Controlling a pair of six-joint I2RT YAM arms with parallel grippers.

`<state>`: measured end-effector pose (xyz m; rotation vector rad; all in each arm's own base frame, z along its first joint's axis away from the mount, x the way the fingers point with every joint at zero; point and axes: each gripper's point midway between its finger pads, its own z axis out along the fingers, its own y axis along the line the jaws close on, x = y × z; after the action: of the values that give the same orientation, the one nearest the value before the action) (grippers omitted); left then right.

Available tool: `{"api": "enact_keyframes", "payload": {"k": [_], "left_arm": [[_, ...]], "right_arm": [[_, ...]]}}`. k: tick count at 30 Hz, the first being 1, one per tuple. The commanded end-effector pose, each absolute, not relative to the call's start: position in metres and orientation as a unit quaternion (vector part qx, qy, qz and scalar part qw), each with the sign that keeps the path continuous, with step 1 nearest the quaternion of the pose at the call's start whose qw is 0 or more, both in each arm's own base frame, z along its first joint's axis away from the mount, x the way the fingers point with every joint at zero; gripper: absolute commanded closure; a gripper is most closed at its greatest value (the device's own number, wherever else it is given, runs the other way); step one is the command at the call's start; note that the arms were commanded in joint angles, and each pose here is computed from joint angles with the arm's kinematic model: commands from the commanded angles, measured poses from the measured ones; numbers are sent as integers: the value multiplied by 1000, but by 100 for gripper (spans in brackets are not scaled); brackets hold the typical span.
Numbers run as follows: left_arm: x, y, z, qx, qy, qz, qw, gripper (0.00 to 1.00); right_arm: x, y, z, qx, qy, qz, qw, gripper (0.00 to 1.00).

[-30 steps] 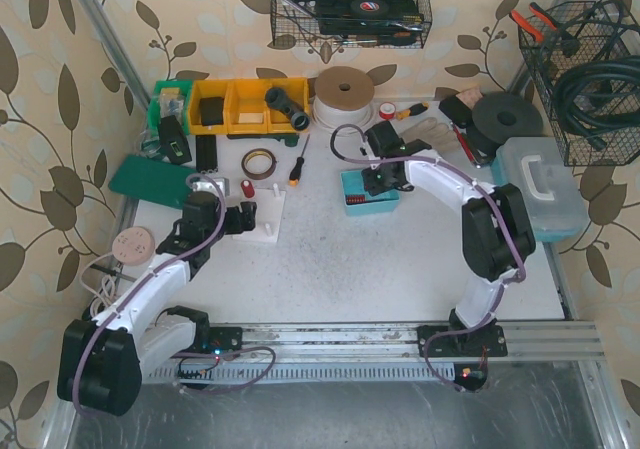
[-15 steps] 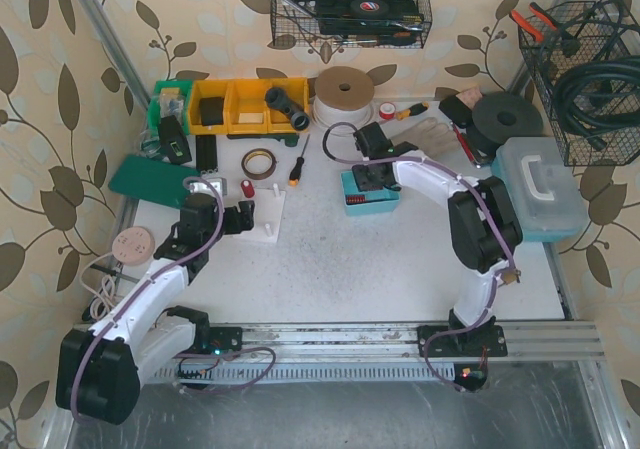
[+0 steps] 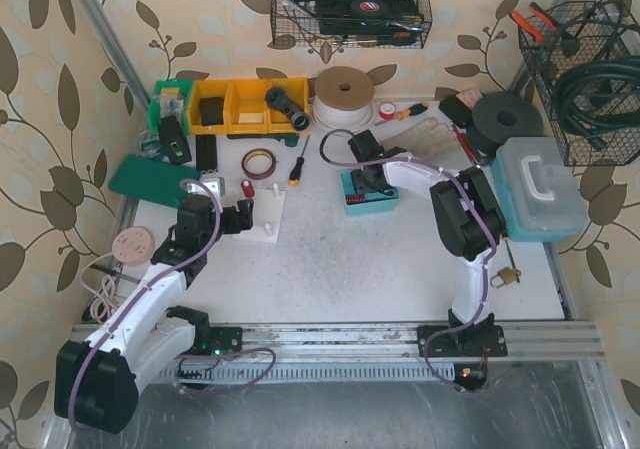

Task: Install the large spring

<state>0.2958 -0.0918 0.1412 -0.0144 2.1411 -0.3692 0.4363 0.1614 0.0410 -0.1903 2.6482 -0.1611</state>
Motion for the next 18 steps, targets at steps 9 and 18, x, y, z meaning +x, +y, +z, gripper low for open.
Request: {"api": "enact_keyframes", "payload": {"k": [9,18], "left_arm": [[294,-86,154,-7,861,-135,490,3],[294,-83,153,-11,862,-128,490,3]], "right_arm": [[439,171,29,-49,969,-39,237,35],[443,171,25,-61,966,-44,246,52]]}}
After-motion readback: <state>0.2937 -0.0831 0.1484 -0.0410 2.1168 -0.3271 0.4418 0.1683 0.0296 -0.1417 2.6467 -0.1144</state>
